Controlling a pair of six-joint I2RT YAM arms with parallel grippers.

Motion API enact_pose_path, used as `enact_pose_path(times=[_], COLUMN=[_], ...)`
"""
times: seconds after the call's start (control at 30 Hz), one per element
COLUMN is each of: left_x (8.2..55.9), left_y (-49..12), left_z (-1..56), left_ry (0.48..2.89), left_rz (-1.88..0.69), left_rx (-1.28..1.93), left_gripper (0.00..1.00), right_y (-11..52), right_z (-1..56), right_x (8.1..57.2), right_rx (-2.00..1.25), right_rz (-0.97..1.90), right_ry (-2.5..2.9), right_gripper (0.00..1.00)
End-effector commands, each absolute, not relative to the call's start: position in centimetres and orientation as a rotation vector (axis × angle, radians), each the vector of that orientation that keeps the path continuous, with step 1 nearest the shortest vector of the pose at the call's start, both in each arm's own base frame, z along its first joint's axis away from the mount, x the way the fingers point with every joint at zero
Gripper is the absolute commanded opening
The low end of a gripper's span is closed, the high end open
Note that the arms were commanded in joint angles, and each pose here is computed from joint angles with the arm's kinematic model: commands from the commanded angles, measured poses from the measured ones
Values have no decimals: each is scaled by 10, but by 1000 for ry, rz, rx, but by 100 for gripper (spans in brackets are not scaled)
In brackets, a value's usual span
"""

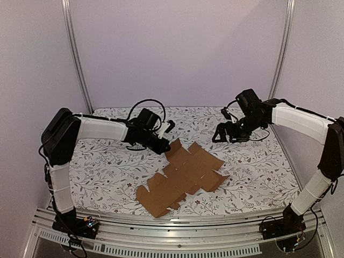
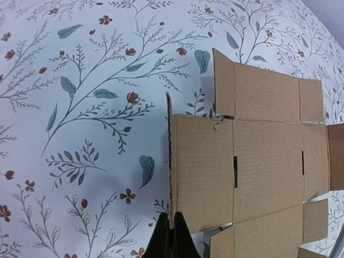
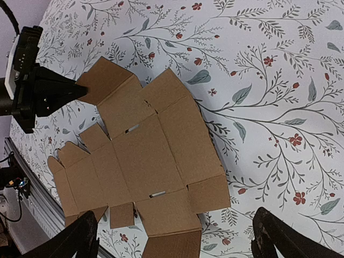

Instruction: Fold the paper box

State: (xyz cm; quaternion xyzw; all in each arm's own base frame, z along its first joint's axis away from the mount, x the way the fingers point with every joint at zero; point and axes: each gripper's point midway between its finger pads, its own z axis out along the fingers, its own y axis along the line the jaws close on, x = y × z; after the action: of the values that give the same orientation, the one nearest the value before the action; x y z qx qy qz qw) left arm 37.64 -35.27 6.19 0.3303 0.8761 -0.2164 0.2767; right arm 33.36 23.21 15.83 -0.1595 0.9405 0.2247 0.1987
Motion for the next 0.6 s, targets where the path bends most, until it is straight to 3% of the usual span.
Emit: enact_pose_path(times=[0.0, 0.57], left_x=[380, 367], left_y=[-364, -369], left_z=[95, 132], left_ry=[2186, 1981], left_rz=[-701, -928], left_rx=[868, 848], left_gripper=[0, 0], right_y=[240, 227], right_z=[169, 122], right_x=[348, 353], right_rx=[-527, -569], right_rz=[755, 896], right_ry=[2567, 2665], right_gripper=[99, 76])
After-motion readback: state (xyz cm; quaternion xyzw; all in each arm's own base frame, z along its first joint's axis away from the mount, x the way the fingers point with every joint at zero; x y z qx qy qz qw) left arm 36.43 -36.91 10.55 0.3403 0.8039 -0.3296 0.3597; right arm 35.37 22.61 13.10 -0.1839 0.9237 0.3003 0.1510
